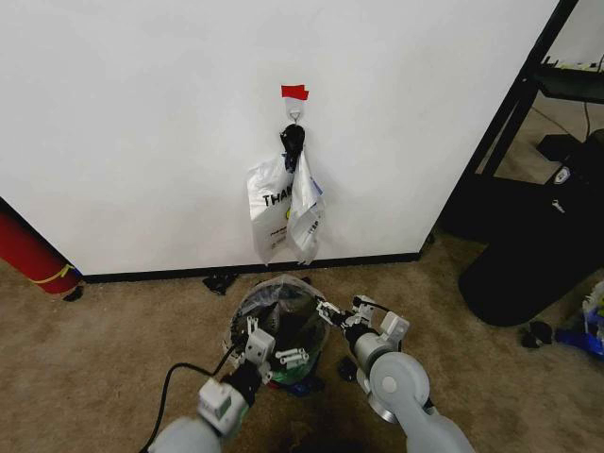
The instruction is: Pick up the garbage bag from the wall and place it over the trash bin.
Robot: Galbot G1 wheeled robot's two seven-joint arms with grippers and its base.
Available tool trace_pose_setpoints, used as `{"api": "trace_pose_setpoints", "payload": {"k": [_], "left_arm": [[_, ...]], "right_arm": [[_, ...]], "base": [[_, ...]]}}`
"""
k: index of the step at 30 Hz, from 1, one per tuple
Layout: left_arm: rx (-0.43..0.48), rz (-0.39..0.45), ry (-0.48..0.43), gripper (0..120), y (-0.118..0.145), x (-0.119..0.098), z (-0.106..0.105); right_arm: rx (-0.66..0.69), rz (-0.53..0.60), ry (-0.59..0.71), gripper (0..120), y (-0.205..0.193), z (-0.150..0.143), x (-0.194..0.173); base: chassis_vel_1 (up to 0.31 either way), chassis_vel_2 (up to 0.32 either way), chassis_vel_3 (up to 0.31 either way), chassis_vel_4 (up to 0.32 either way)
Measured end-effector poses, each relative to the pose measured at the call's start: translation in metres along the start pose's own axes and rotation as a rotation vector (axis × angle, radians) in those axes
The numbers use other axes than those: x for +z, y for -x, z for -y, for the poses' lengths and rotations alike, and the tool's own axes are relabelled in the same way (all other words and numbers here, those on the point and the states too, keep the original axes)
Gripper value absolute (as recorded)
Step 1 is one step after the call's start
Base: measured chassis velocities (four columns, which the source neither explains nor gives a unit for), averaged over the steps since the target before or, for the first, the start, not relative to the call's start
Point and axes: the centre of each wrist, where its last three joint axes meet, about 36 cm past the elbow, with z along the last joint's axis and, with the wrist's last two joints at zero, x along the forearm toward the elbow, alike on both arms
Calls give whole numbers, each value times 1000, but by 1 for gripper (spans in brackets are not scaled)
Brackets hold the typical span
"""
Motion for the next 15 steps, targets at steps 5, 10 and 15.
{"api": "trace_pose_setpoints", "payload": {"k": [5, 10, 15], "left_arm": [[1, -39, -21, 100, 6, 8, 3], [6, -61, -25, 100, 13, 18, 10], [12, -69, -35, 100, 31, 26, 18]], "right_arm": [[0, 2, -1, 100, 2, 0, -1], [-4, 2, -3, 100, 3, -1, -2], [-5, -3, -7, 100, 4, -1, -3]], "base": [[0, 0, 0, 0], [0, 0, 0, 0], [0, 0, 0, 0]]}}
